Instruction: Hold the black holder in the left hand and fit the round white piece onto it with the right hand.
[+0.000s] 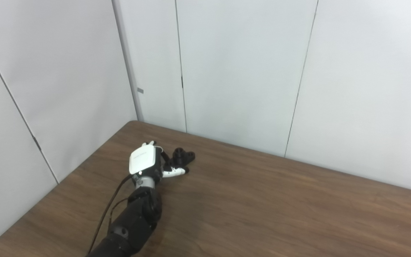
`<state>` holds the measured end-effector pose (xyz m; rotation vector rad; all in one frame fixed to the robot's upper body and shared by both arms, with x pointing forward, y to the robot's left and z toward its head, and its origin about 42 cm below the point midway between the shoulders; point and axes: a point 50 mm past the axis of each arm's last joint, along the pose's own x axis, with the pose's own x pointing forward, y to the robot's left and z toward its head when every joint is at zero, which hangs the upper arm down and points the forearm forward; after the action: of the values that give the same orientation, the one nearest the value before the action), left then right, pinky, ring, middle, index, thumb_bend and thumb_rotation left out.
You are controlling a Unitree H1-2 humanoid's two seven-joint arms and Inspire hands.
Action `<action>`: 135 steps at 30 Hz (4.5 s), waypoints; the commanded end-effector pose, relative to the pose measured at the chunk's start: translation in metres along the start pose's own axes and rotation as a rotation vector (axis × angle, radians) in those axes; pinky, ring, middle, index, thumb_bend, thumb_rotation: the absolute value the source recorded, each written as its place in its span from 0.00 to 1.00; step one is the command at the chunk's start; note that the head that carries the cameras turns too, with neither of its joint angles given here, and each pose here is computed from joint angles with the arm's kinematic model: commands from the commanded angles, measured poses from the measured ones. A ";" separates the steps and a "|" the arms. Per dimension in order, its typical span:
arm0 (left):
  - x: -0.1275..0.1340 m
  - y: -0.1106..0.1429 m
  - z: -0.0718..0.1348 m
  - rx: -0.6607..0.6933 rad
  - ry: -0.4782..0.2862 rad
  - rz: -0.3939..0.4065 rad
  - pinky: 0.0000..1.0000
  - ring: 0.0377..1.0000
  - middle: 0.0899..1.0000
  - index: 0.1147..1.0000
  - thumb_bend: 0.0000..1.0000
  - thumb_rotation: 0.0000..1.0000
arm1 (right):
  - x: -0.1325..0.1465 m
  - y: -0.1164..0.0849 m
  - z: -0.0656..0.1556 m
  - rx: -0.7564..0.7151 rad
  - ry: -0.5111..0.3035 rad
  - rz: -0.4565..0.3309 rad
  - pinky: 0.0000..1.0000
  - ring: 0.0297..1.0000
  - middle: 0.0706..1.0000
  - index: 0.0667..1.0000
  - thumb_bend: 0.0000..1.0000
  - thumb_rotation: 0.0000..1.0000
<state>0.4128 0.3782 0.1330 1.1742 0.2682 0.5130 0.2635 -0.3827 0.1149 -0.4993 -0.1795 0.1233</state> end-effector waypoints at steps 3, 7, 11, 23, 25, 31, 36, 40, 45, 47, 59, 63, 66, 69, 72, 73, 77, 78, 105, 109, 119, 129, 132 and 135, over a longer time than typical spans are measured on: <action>-0.006 -0.016 -0.005 0.028 0.010 -0.048 0.90 0.94 0.90 0.42 0.52 0.05 | -0.020 0.015 -0.012 0.049 0.066 0.015 0.74 0.87 0.90 0.90 1.00 0.68; -0.006 -0.017 -0.004 0.024 0.008 -0.045 0.88 0.93 0.89 0.42 0.52 0.05 | -0.021 0.016 -0.012 0.042 0.064 0.014 0.71 0.86 0.89 0.90 1.00 0.69; -0.007 -0.018 -0.004 0.041 0.010 -0.050 0.87 0.92 0.88 0.42 0.52 0.05 | -0.021 0.016 -0.012 0.034 0.057 0.014 0.69 0.85 0.89 0.89 1.00 0.71; -0.007 -0.020 -0.004 0.060 0.011 -0.060 0.86 0.91 0.86 0.41 0.52 0.05 | -0.021 0.017 -0.010 0.046 0.060 0.013 0.62 0.81 0.86 0.86 1.00 0.72; -0.008 -0.020 -0.004 0.061 0.009 -0.061 0.86 0.90 0.86 0.41 0.52 0.05 | -0.021 0.017 -0.010 0.044 0.060 0.013 0.61 0.81 0.86 0.86 1.00 0.73; -0.009 -0.022 -0.002 0.056 0.009 -0.074 0.86 0.91 0.86 0.41 0.52 0.05 | -0.020 0.017 -0.011 0.043 0.055 0.011 0.60 0.80 0.86 0.84 1.00 0.74; -0.011 -0.022 -0.001 0.027 -0.003 -0.092 0.88 0.92 0.87 0.41 0.52 0.05 | -0.020 0.019 -0.010 0.029 0.052 0.010 0.58 0.80 0.85 0.84 1.00 0.76; -0.018 -0.026 0.003 -0.011 -0.025 -0.104 0.89 0.93 0.87 0.41 0.52 0.05 | -0.020 0.019 -0.009 0.026 0.046 0.010 0.57 0.79 0.85 0.84 1.00 0.77; -0.029 -0.034 0.008 -0.054 -0.041 -0.124 0.92 0.95 0.88 0.41 0.52 0.05 | -0.019 0.021 -0.009 0.033 0.048 0.008 0.55 0.78 0.83 0.83 1.00 0.77; -0.034 -0.036 0.011 -0.067 -0.051 -0.128 0.93 0.95 0.88 0.41 0.52 0.05 | -0.019 0.022 -0.008 0.033 0.047 0.009 0.55 0.77 0.83 0.82 1.00 0.77; -0.065 -0.040 0.025 -0.119 -0.161 -0.187 0.94 0.96 0.88 0.41 0.52 0.04 | -0.012 0.028 -0.005 0.020 0.045 0.007 0.52 0.74 0.82 0.81 1.00 0.79; -0.073 -0.036 0.030 -0.141 -0.197 -0.210 0.94 0.96 0.88 0.41 0.52 0.04 | -0.010 0.029 -0.005 0.027 0.045 0.004 0.49 0.73 0.81 0.81 1.00 0.79; -0.080 -0.033 0.033 -0.153 -0.239 -0.230 0.94 0.96 0.89 0.41 0.52 0.04 | -0.009 0.031 -0.005 0.031 0.040 0.001 0.49 0.73 0.81 0.80 1.00 0.78; -0.088 -0.030 0.037 -0.175 -0.284 -0.249 0.94 0.96 0.89 0.41 0.52 0.04 | -0.008 0.031 -0.002 0.028 0.041 0.001 0.48 0.74 0.82 0.81 1.00 0.79; -0.096 -0.026 0.040 -0.186 -0.330 -0.272 0.95 0.96 0.88 0.41 0.52 0.04 | -0.008 0.033 0.001 0.027 0.040 0.001 0.48 0.74 0.82 0.82 1.00 0.78; -0.099 -0.025 0.041 -0.189 -0.345 -0.281 0.95 0.96 0.89 0.41 0.52 0.04 | -0.007 0.033 0.002 0.023 0.040 0.000 0.48 0.75 0.83 0.82 1.00 0.78; -0.108 -0.020 0.044 -0.208 -0.388 -0.317 0.96 0.97 0.88 0.41 0.52 0.04 | -0.004 0.037 0.007 0.024 0.035 -0.008 0.50 0.77 0.85 0.85 1.00 0.78; -0.110 -0.019 0.044 -0.209 -0.393 -0.323 0.96 0.96 0.88 0.41 0.52 0.04 | -0.003 0.037 0.009 0.033 0.034 -0.012 0.51 0.77 0.86 0.85 1.00 0.77; -0.144 0.007 0.052 -0.266 -0.609 -0.391 0.95 0.96 0.87 0.41 0.52 0.04 | -0.003 -0.011 0.027 -0.141 0.051 -0.276 1.00 1.00 1.00 0.99 0.77 0.15; -0.151 0.008 0.057 -0.267 -0.632 -0.404 0.95 0.96 0.88 0.41 0.52 0.04 | 0.000 -0.025 0.034 -0.158 0.042 -0.312 1.00 1.00 1.00 1.00 0.84 0.32; -0.167 0.002 0.066 -0.273 -0.676 -0.429 0.95 0.95 0.87 0.41 0.52 0.04 | 0.018 -0.070 0.063 -0.375 0.009 -0.407 0.96 1.00 1.00 0.97 1.00 0.67; -0.180 0.000 0.069 -0.277 -0.709 -0.442 0.96 0.95 0.87 0.41 0.52 0.04 | 0.037 -0.105 0.086 -0.391 -0.015 -0.437 1.00 1.00 1.00 1.00 0.84 0.25; -0.184 0.000 0.068 -0.284 -0.716 -0.448 0.96 0.95 0.87 0.41 0.52 0.04 | 0.044 -0.114 0.088 -0.412 -0.010 -0.444 1.00 1.00 1.00 0.99 0.81 0.03; -0.185 0.000 0.066 -0.292 -0.711 -0.460 0.97 0.95 0.87 0.41 0.52 0.04 | 0.049 -0.121 0.086 -0.422 -0.002 -0.433 1.00 1.00 1.00 0.99 0.81 0.00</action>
<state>0.2852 0.2290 0.1401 0.8991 -0.1258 -0.2701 0.2964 -0.4309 0.2298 -0.8356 -0.2502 -0.3297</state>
